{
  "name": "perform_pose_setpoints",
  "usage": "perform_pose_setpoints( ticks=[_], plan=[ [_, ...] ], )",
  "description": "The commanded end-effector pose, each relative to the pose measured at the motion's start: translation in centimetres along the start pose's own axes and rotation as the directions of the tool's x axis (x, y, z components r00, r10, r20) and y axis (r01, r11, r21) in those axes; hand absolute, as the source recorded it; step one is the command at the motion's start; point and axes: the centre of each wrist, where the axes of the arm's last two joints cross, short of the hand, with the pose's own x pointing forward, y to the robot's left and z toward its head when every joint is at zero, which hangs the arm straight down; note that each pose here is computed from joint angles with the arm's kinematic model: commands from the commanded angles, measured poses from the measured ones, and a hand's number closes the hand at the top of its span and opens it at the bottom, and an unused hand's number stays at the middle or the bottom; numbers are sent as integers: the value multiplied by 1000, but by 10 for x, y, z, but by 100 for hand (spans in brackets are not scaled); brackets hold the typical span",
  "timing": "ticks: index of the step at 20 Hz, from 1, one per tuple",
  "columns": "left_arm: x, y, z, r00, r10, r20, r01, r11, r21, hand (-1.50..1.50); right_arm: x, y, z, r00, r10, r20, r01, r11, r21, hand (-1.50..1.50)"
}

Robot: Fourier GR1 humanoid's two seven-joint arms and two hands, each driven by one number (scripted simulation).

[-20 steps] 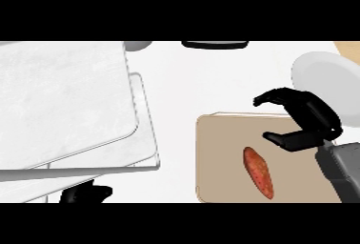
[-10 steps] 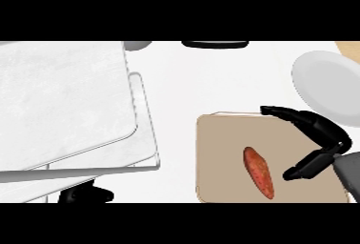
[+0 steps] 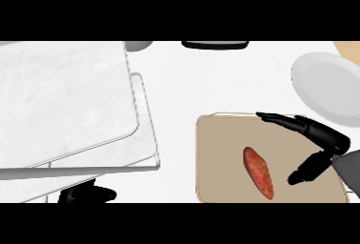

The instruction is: Pick the sweet potato from the tray and place it in the plate

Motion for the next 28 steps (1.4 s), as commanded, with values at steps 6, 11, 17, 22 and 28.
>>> perform_pose_setpoints(
  ticks=[6, 11, 17, 22, 28],
  plan=[
    [57, 42, -44, 995, 9, 100, -23, 990, 141, 0, 1, -2, -11, 991, 135, 26, -137, 959, 249, -150],
    [55, 35, -45, 996, 30, 84, -40, 992, 119, 0, -5, 2, -16, 970, 242, -11, -226, 921, 316, -150],
    [58, 38, -49, 996, 13, 85, -26, 988, 151, 0, -9, 8, -30, 956, 294, -18, -266, 888, 375, -150],
    [63, 39, -45, 996, 19, 87, -32, 989, 146, 0, -13, 30, -41, 947, 319, -31, -276, 861, 426, -150],
    [62, 55, -42, 996, 12, 85, -23, 990, 136, 0, -15, 41, -54, 937, 346, -50, -295, 860, 417, -150]
  ],
)
